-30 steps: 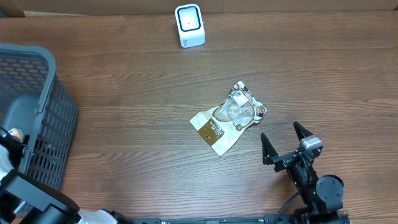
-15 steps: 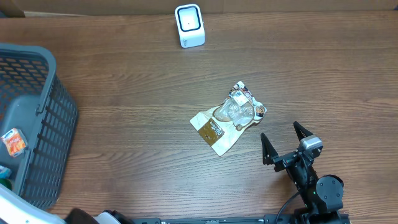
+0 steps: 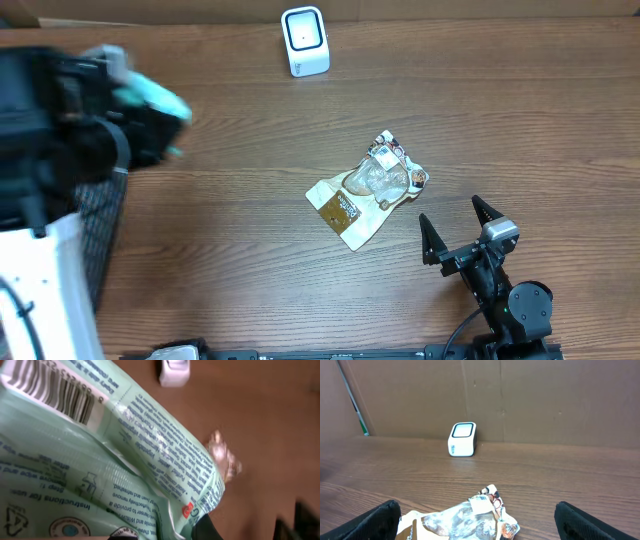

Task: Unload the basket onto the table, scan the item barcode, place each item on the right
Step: 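Carry the green wipes pack out and set it beside the snack bag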

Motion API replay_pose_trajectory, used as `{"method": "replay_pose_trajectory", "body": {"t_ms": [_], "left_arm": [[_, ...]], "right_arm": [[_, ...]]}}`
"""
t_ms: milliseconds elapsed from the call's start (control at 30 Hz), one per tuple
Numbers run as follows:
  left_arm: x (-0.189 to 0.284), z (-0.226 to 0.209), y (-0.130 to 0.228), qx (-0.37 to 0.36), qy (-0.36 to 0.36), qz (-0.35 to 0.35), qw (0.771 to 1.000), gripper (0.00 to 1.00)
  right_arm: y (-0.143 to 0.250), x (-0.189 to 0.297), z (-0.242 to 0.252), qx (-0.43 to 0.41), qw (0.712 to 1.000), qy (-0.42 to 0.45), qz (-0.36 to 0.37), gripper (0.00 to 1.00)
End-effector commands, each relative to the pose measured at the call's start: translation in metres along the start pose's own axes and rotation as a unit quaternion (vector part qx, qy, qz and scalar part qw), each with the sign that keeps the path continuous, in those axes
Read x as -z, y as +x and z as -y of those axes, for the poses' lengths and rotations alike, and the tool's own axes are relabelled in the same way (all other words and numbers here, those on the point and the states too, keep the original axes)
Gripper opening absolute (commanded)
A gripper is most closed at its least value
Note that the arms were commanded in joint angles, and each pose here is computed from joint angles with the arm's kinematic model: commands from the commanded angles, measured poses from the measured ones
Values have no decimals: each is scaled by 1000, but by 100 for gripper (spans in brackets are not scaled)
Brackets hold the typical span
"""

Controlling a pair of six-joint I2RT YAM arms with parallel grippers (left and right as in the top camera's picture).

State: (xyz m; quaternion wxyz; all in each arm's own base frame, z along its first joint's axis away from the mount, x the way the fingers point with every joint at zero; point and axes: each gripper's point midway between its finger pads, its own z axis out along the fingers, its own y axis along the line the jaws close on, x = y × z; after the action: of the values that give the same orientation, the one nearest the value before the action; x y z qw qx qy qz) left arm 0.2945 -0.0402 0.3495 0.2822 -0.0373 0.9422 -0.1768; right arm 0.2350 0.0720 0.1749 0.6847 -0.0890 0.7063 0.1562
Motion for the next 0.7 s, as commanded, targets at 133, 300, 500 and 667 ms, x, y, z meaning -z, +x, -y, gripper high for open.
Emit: {"method": "replay_pose_trajectory", "body": {"t_ms": [133,300,500,667], "left_arm": [[-94,25,83,-58,-28,-143,988,5],[-160,23,136,-21,-29,-186,982,4],[-211,17,184,4,-9,-199,980,4],[-229,10,203,20,-8,-194,981,4]], "right_arm": [[2,0,1,0,1000,1,2,100],[2,0,1,0,1000,1,2,100],[2,0,1,0,1000,1,2,100],[2,0,1,0,1000,1,2,100]]}}
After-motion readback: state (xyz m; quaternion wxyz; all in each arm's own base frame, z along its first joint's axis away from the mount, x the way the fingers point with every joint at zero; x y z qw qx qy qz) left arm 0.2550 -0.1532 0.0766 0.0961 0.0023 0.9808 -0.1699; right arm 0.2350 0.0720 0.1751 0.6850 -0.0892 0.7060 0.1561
